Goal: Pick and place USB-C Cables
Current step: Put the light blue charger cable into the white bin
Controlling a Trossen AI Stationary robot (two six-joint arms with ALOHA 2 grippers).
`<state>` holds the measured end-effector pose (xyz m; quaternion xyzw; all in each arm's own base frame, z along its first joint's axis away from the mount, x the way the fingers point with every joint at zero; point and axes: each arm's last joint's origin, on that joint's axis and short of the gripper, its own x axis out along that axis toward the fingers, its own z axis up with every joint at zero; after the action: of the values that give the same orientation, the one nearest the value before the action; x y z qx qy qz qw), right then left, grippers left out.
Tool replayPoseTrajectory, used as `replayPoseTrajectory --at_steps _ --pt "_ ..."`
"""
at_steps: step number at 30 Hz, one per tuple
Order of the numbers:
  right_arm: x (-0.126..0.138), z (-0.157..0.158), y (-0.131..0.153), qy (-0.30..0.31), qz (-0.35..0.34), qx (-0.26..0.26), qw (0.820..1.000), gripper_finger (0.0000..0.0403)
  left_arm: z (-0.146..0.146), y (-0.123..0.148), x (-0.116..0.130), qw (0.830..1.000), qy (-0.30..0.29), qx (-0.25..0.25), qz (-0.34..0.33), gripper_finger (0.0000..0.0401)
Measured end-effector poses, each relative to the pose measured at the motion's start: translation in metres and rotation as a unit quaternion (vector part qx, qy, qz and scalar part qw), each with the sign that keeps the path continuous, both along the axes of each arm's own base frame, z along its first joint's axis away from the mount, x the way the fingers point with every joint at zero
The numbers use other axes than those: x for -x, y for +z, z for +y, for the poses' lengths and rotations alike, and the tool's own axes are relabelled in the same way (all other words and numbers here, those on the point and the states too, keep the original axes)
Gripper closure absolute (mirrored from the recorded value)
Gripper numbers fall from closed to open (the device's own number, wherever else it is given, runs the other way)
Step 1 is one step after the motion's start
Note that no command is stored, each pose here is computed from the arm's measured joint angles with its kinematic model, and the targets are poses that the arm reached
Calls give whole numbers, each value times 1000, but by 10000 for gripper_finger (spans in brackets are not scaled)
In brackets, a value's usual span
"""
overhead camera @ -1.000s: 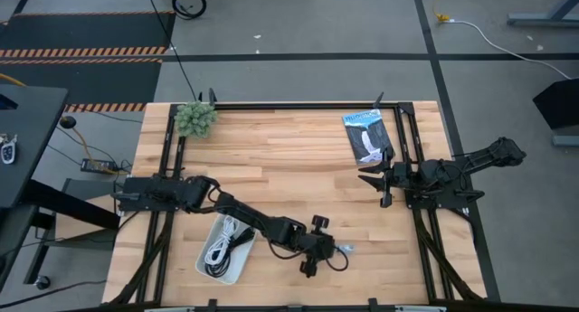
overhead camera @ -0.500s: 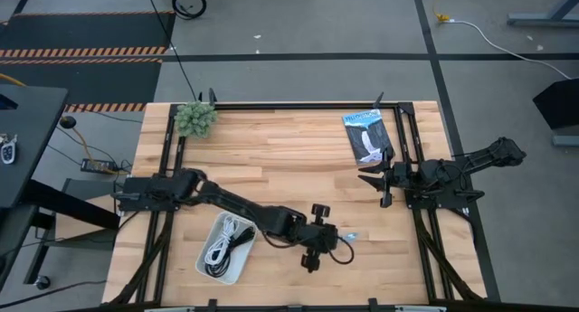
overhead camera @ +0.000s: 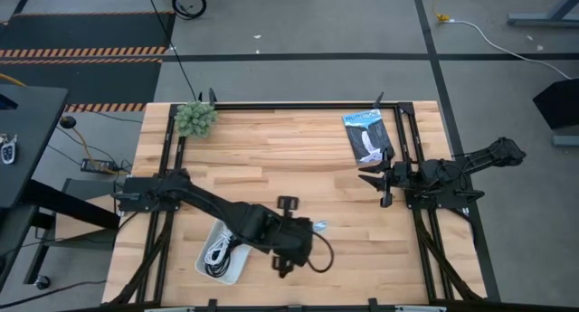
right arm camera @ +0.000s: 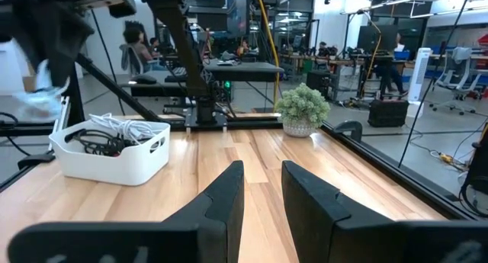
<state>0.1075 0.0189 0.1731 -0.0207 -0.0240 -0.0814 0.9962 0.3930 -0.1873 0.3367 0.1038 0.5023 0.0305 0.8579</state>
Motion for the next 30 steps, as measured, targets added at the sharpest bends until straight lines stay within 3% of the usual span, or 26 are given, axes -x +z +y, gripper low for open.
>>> replayPoseTrajectory --at_steps 10,17,23,30 --pt "0 0 0 0 -1 0 1000 306 -42 6 54 992 84 60 78 367" --pt "0 0 0 0 -2 -1 1000 306 -72 -3 83 993 75 48 84 371" --pt "0 0 0 0 -2 -1 1000 306 -52 -10 110 984 142 40 105 371" --pt "0 0 2 0 -10 -3 1000 306 -31 -21 167 950 286 73 99 364"
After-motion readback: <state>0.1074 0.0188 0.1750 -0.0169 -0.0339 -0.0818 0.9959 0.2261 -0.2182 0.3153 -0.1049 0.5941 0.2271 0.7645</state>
